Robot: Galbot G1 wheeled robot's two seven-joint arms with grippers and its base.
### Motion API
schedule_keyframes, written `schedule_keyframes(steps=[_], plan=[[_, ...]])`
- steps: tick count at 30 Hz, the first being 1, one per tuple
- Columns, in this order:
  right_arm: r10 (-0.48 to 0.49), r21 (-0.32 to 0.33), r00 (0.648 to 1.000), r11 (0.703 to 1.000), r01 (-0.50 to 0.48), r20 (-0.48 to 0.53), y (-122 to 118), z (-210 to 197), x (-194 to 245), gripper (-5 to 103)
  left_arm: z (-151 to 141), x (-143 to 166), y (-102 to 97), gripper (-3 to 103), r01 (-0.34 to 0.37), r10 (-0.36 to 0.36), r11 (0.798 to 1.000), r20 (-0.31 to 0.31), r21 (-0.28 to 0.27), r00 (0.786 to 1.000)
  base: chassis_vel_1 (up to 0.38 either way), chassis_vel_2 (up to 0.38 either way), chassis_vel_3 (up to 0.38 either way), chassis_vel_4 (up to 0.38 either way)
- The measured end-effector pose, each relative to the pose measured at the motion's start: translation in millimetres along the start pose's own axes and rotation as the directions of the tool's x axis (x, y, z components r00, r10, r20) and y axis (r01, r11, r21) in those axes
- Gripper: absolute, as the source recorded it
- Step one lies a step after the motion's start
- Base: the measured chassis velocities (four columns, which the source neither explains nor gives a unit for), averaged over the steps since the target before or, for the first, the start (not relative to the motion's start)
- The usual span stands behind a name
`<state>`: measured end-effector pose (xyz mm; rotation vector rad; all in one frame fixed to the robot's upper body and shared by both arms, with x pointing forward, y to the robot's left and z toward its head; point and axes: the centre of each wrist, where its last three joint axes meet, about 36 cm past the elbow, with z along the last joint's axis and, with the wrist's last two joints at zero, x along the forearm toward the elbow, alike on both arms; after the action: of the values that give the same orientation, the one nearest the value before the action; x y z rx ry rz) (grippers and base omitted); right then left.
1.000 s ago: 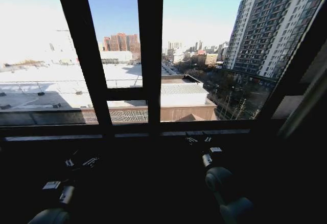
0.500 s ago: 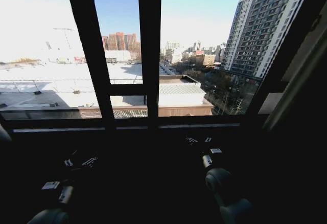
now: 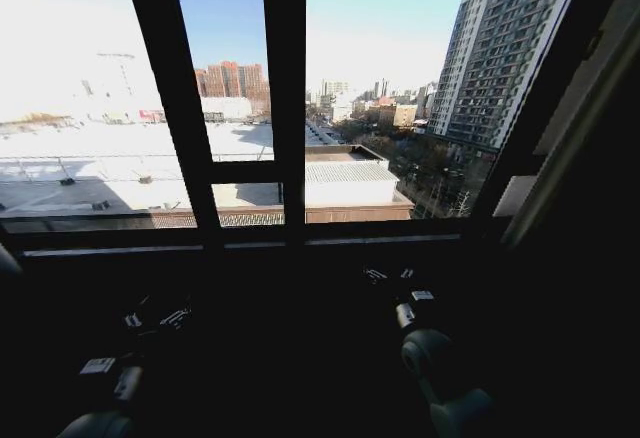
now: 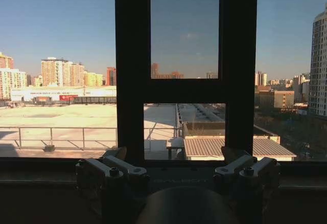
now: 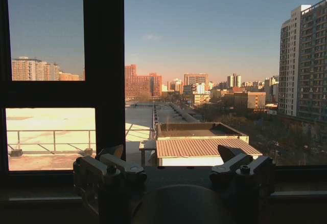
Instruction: Open the curtains by pulling them apart, changing their state from closed to fully open.
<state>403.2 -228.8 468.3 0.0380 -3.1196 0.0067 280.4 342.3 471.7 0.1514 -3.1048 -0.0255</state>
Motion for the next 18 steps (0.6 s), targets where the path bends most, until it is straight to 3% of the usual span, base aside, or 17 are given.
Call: schedule_keyframes(steps=[18], plan=[[-0.009,-0.001,1.0,1.0,0.009,-0.021,2.5,4.1,13.5,100,1.0,-3.9,0.6,100,-0.004,0.004,1.0,0.02,0.026,1.0,0.0,0.0,0.0,0.0]])
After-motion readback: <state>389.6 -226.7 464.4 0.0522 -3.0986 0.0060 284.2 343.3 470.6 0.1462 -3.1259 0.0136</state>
